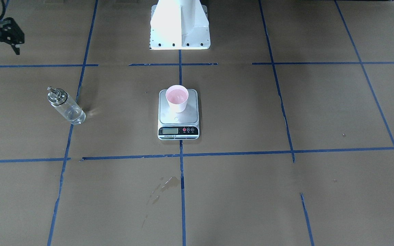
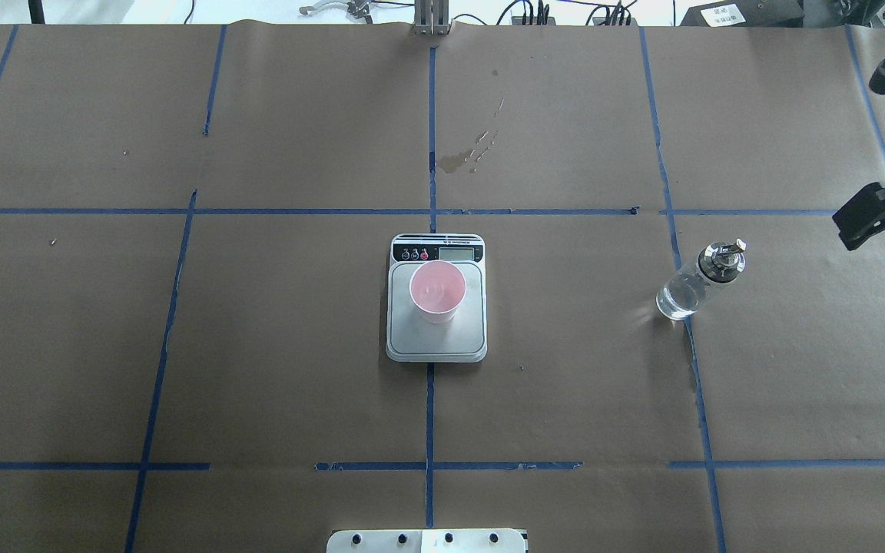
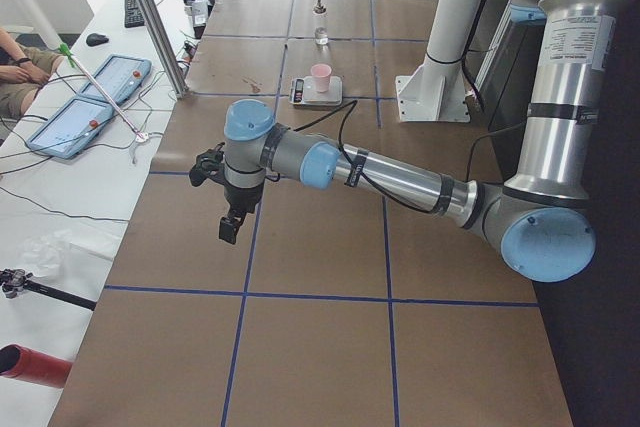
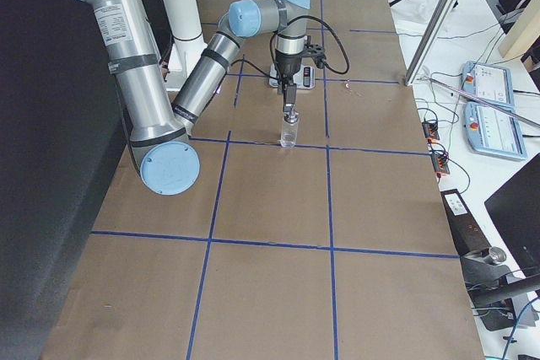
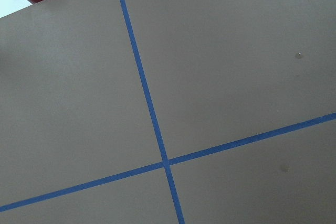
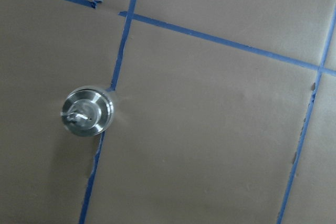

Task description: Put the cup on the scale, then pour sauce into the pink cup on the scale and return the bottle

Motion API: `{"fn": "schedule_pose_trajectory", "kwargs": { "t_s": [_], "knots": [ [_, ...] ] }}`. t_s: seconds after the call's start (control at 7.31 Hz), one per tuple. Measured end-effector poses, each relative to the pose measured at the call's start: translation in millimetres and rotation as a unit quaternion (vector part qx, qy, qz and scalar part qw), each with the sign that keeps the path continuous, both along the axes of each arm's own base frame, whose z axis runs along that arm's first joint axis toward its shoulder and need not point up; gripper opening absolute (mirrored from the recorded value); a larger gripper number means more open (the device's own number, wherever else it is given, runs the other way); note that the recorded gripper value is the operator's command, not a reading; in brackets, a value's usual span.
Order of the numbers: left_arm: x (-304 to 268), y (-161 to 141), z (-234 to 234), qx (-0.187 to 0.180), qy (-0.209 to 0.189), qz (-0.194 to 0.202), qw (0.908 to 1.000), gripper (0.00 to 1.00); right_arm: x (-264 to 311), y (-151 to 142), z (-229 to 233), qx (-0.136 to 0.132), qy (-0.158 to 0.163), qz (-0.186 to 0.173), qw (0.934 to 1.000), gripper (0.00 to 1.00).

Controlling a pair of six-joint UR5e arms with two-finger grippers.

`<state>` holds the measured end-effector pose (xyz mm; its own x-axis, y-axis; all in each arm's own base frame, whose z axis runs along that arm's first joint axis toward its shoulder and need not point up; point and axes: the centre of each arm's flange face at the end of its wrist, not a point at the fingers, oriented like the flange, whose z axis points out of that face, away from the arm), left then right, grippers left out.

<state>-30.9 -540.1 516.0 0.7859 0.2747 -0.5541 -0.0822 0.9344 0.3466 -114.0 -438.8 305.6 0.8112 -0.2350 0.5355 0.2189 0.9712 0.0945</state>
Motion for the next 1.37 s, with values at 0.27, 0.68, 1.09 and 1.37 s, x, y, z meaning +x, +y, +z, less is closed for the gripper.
{"fn": "schedule_pose_trajectory", "kwargs": {
  "t_s": [0.27,0.68,1.09,1.37],
  "knots": [
    [0,1,2,-0.001,0.0,0.001,1.0,1.0,66,-36,38,-0.003,-0.026,-0.014,0.9995,1.0],
    [-2,12,19,-0.013,0.0,0.002,0.9999,1.0,121,-50,138,0.008,-0.064,0.016,0.9978,1.0],
    [-3,17,30,-0.023,0.015,0.003,0.9996,1.0,127,-37,213,0.038,-0.074,0.017,0.9964,1.0],
    [-5,25,63,-0.034,0.015,0.003,0.9993,1.0,127,-30,237,0.02,-0.072,0.019,0.997,1.0]
  ]
}}
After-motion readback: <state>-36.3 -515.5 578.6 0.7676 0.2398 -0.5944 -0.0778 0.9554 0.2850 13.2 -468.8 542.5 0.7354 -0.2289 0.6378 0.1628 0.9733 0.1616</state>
